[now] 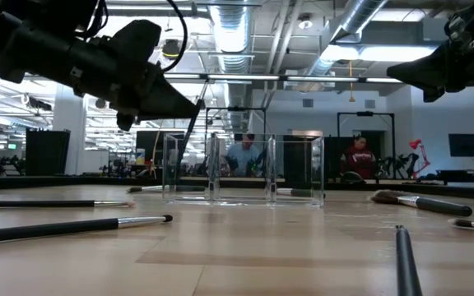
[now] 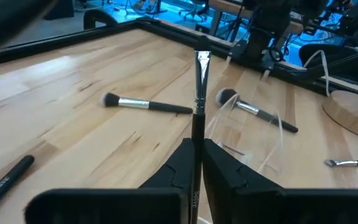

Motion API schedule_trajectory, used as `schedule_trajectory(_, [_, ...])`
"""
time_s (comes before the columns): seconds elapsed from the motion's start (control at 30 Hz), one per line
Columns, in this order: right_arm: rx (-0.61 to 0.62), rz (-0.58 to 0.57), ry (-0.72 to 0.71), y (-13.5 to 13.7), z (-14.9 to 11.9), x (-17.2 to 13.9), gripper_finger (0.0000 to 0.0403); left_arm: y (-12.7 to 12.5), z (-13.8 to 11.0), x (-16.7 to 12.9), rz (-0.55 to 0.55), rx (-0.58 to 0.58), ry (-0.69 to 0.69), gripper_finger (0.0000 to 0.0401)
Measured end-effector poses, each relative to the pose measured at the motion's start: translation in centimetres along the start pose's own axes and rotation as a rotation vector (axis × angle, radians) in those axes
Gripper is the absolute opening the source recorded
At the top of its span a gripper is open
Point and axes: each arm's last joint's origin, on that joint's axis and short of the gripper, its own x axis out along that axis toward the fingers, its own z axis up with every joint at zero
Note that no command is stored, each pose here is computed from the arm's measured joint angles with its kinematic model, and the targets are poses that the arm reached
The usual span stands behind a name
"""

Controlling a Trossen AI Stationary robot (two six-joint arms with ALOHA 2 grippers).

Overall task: Put items in baskets/containers
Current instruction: Put the eyeshadow brush into the left section of the transparent organizer

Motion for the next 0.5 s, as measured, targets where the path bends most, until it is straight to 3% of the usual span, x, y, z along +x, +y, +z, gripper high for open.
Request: schedule_trajectory(0.5, [0.0, 0.0, 0.0, 0.0, 0.0, 0.0, 0.0, 0.28, -0.36, -0.16, 0.001, 0.017, 0.012, 0.0021])
